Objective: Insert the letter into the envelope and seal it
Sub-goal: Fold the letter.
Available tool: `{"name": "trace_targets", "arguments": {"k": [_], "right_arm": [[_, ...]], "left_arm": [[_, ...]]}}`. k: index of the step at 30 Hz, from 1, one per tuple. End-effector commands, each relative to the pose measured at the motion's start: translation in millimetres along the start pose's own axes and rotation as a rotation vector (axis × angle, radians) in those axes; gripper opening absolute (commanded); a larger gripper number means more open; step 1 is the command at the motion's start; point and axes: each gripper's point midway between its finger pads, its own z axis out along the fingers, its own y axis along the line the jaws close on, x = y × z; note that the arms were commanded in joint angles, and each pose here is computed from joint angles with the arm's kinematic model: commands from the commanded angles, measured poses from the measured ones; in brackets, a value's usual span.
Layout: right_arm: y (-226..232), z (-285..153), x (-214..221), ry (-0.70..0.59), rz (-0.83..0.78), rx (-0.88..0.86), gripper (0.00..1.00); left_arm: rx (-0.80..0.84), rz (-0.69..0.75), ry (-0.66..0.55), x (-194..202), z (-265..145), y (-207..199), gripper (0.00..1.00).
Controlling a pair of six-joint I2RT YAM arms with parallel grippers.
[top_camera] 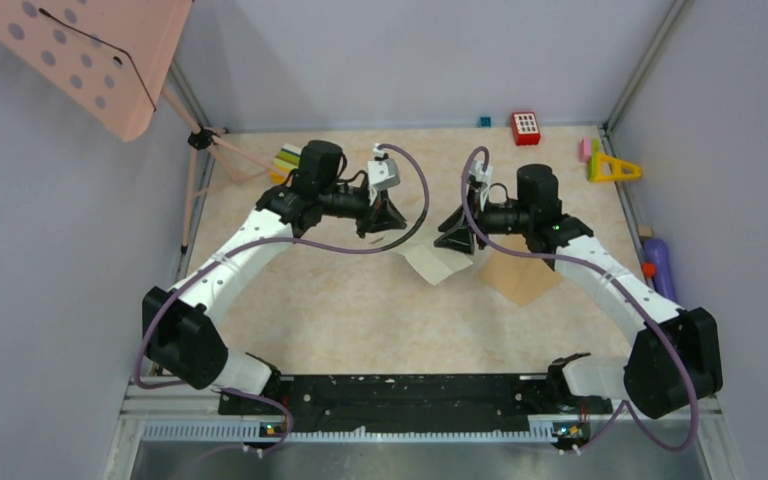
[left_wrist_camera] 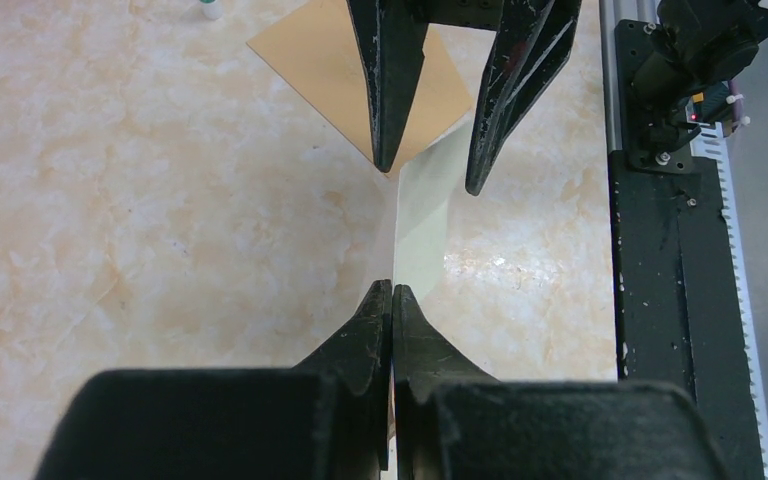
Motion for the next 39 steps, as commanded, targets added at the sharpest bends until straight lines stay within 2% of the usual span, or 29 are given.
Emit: {"name": "trace_targets", "arguments": {"k": [1, 4, 6, 9, 11, 12, 14, 15, 16, 17, 18, 19, 20, 21, 22, 24, 25, 26, 27, 28, 29, 30, 32, 34, 35, 36, 37, 38, 39], "right_arm": [[2, 1, -14, -0.017, -0.091, -0.009, 0.46], [-5, 1, -9, 0.001, -0.098, 0.020, 0.46], [-9, 0, -5, 0.018, -0.104, 0.039, 0.38], [-12, 0, -1, 0.038, -0.106, 0.051, 0.00], [-12, 0, 0, 0.046, -0.106, 0.051, 0.00], [-12, -1, 0, 0.049, -0.105, 0.051, 0.06], [-11, -3, -2, 0.052, -0.114, 0.054, 0.37], [-11, -3, -2, 0.055, -0.116, 0.057, 0.46], [-10, -5, -3, 0.057, -0.122, 0.061, 0.48], [-10, -6, -3, 0.058, -0.129, 0.068, 0.45], [-10, -7, -2, 0.061, -0.133, 0.073, 0.34], [-11, -8, -1, 0.064, -0.136, 0.083, 0.09], [-12, -8, 0, 0.065, -0.138, 0.094, 0.00], [-13, -9, 2, 0.069, -0.140, 0.100, 0.00], [-13, -9, 4, 0.073, -0.141, 0.102, 0.06], [-12, -10, 7, 0.084, -0.137, 0.098, 0.46], [-11, -11, 8, 0.090, -0.138, 0.092, 0.53], [-10, -11, 8, 0.096, -0.140, 0.089, 0.53], [-9, -12, 9, 0.102, -0.142, 0.088, 0.43], [-9, -13, 11, 0.111, -0.145, 0.089, 0.28], [-9, -14, 11, 0.116, -0.149, 0.092, 0.19], [-9, -15, 13, 0.123, -0.150, 0.093, 0.19], [-8, -17, 15, 0.131, -0.156, 0.095, 0.38], [-7, -18, 18, 0.138, -0.158, 0.102, 0.43], [-7, -19, 19, 0.144, -0.161, 0.102, 0.35], [-7, -20, 21, 0.150, -0.160, 0.103, 0.18], [-7, -21, 22, 0.153, -0.161, 0.110, 0.07], [-8, -21, 22, 0.156, -0.164, 0.115, 0.10], [-8, -22, 23, 0.161, -0.165, 0.120, 0.24]], "left_arm": [[-0.006, 0.039, -0.034, -21, -3, 0, 0.00], [-0.010, 0.041, -0.036, -23, -4, 0, 0.00], [-0.013, 0.044, -0.036, -23, -5, 1, 0.00], [-0.020, 0.046, -0.033, -23, -5, 2, 0.00], [-0.027, 0.047, -0.030, -22, -5, 3, 0.00], [-0.028, 0.048, -0.029, -22, -5, 3, 0.00], [-0.034, 0.046, -0.028, -22, -5, 4, 0.00], [-0.039, 0.046, -0.026, -22, -6, 5, 0.00], [-0.043, 0.048, -0.027, -22, -6, 6, 0.00], [-0.046, 0.047, -0.026, -22, -6, 6, 0.00], [-0.050, 0.046, -0.024, -22, -6, 8, 0.00], [-0.053, 0.047, -0.024, -22, -6, 8, 0.00], [-0.053, 0.047, -0.024, -22, -6, 8, 0.00], [-0.056, 0.047, -0.024, -22, -6, 9, 0.00], [-0.057, 0.046, -0.024, -22, -6, 9, 0.00], [-0.059, 0.045, -0.024, -23, -6, 9, 0.00], [-0.062, 0.043, -0.024, -23, -6, 10, 0.00], [-0.061, 0.042, -0.024, -23, -6, 10, 0.00], [-0.062, 0.044, -0.025, -24, -6, 10, 0.00], [-0.063, 0.043, -0.026, -24, -7, 10, 0.00], [-0.064, 0.044, -0.027, -24, -7, 11, 0.00], [-0.065, 0.045, -0.028, -25, -7, 11, 0.00], [-0.068, 0.047, -0.030, -27, -9, 11, 0.00], [-0.070, 0.048, -0.031, -27, -9, 11, 0.00], [-0.072, 0.047, -0.031, -27, -10, 12, 0.00], [-0.075, 0.049, -0.032, -28, -10, 12, 0.00], [-0.076, 0.049, -0.032, -28, -11, 13, 0.00], [-0.076, 0.049, -0.032, -28, -11, 13, 0.00], [-0.076, 0.048, -0.032, -27, -11, 13, 0.00]]}}
